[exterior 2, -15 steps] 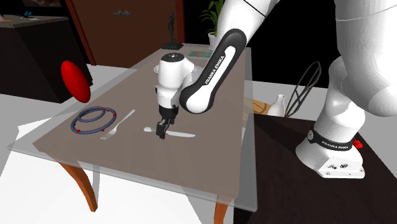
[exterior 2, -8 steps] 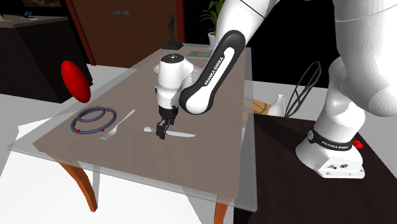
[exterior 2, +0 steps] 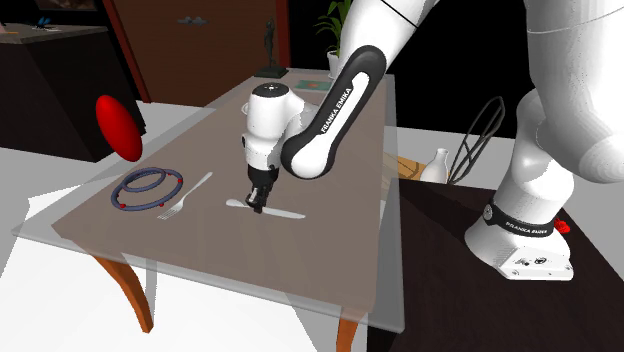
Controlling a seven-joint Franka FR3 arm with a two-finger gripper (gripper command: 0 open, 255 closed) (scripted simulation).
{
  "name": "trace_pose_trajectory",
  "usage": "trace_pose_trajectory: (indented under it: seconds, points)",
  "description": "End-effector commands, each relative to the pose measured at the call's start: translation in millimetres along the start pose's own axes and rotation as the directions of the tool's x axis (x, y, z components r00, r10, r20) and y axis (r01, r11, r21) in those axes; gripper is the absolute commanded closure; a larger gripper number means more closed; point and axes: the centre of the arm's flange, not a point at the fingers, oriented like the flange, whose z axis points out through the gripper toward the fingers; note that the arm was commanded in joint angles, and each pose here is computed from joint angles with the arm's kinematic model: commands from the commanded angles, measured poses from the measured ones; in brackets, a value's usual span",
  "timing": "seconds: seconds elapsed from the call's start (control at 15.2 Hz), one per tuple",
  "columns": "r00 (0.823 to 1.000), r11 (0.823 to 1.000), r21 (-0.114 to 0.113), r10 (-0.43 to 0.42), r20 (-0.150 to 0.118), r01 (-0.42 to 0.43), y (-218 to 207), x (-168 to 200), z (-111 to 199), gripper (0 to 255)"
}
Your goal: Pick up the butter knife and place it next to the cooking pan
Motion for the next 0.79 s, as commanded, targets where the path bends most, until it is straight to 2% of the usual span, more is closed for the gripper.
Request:
trace_pose_trajectory:
  seconds: [0.0,0.73]
  points:
    - [1.000,1.000,-0.006,0.007,0.012,-0.007,5.2,-2.4,4.9,255]
    - [1.000,1.000,-0.006,0.007,0.012,-0.007,4.8,8.2,-47.1,255]
